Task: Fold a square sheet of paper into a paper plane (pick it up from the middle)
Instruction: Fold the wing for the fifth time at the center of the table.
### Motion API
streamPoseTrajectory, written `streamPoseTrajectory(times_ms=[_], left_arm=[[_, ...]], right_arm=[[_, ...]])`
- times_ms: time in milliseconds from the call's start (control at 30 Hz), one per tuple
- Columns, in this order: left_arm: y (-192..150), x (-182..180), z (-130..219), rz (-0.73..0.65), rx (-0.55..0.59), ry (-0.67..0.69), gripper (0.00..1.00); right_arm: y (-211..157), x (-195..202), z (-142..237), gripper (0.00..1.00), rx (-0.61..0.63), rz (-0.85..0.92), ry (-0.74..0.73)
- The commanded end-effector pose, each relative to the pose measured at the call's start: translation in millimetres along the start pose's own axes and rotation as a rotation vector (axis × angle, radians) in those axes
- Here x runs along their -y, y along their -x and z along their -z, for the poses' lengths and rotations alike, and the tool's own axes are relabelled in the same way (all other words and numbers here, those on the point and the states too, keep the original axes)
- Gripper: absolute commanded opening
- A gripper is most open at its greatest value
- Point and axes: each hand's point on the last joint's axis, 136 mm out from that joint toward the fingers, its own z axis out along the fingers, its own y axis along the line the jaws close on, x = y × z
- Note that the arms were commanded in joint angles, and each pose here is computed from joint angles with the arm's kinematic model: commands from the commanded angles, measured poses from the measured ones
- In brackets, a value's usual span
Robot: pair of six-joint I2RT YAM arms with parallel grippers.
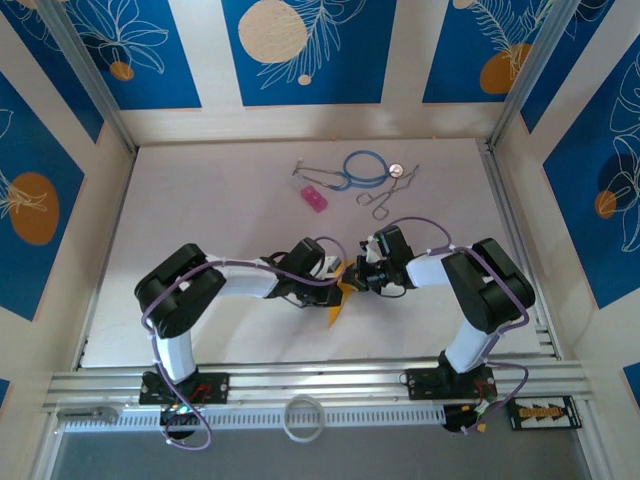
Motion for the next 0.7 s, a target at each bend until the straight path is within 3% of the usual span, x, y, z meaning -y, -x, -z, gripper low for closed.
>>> streamPoseTrajectory(times_ms=[0,433,667], left_arm=[[-19,-21,-6,-0.001,-0.044,0.070,0.04],[-50,-46,-7,0.013,-0.102,0.107,0.00],[-47,-47,-6,0.005,-0.101,0.116,0.00]], right_arm=[[-8,21,-3,0.04,-0.022,-0.045,-0.086],[14,-26,41,0.09,0.085,0.085,-0.027],[-10,-23,30,0.04,0.013,0.144,-0.028]])
